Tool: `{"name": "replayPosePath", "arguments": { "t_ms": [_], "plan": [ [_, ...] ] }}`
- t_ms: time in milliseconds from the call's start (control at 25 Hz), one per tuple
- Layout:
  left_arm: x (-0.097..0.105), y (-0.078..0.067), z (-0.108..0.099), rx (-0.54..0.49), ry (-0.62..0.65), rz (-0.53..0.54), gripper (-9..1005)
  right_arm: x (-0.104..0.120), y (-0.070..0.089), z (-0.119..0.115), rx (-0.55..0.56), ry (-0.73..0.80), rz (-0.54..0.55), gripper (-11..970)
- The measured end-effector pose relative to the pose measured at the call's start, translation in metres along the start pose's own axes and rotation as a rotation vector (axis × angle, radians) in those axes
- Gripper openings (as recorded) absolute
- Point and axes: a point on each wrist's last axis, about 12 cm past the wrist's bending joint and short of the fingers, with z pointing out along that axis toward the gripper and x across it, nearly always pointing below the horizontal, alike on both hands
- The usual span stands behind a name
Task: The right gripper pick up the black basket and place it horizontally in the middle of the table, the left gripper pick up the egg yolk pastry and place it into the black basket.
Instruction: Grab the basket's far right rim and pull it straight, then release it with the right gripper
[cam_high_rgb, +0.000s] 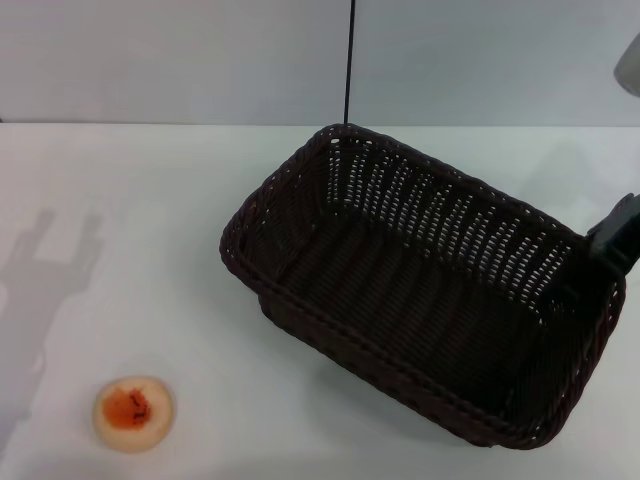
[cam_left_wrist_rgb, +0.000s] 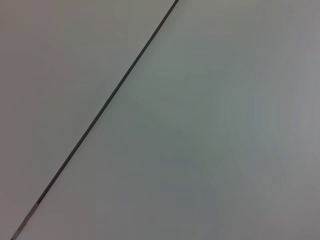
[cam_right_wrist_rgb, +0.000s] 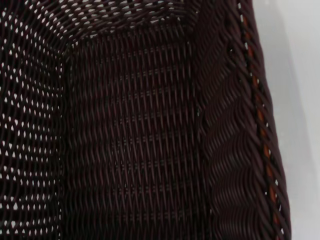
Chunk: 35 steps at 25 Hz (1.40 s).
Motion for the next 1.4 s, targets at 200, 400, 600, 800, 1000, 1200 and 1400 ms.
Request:
{"name": "replayPosePath", "arguments": {
  "t_ms": [200, 400, 600, 800, 1000, 1200, 1400],
  "plan": [
    [0.000, 0.000, 0.000, -0.002, 0.002, -0.002, 695, 0.000, 0.000, 0.002, 0.004, -0.005, -0.006, 605],
    [0.001, 0.001, 0.000, -0.007, 0.007, -0.011, 695, 0.000, 0.000, 0.002, 0.003, -0.008, -0.006, 500],
    [0.002, 0.000, 0.001, -0.005, 0.007, -0.013, 695, 0.001, 0.000, 0.002, 0.001, -0.028, -0.003, 247],
    [0.002, 0.000, 0.001, -0.005, 0.007, -0.014, 695, 0.002, 0.000, -0.008, -0.025, -0.152, 0.003, 212],
    [0.002, 0.000, 0.002, -0.004, 0.006, -0.015, 695, 0.007, -0.004, -0.021, -0.052, -0.292, 0.009, 184],
    [0.002, 0.000, 0.002, -0.003, 0.006, -0.016, 695, 0.013, -0.009, -0.031, -0.061, -0.389, 0.008, 175],
    [0.002, -0.001, 0.003, 0.000, 0.005, -0.024, 695, 0.020, -0.011, -0.046, -0.070, -0.488, -0.057, 168]
  ]
}}
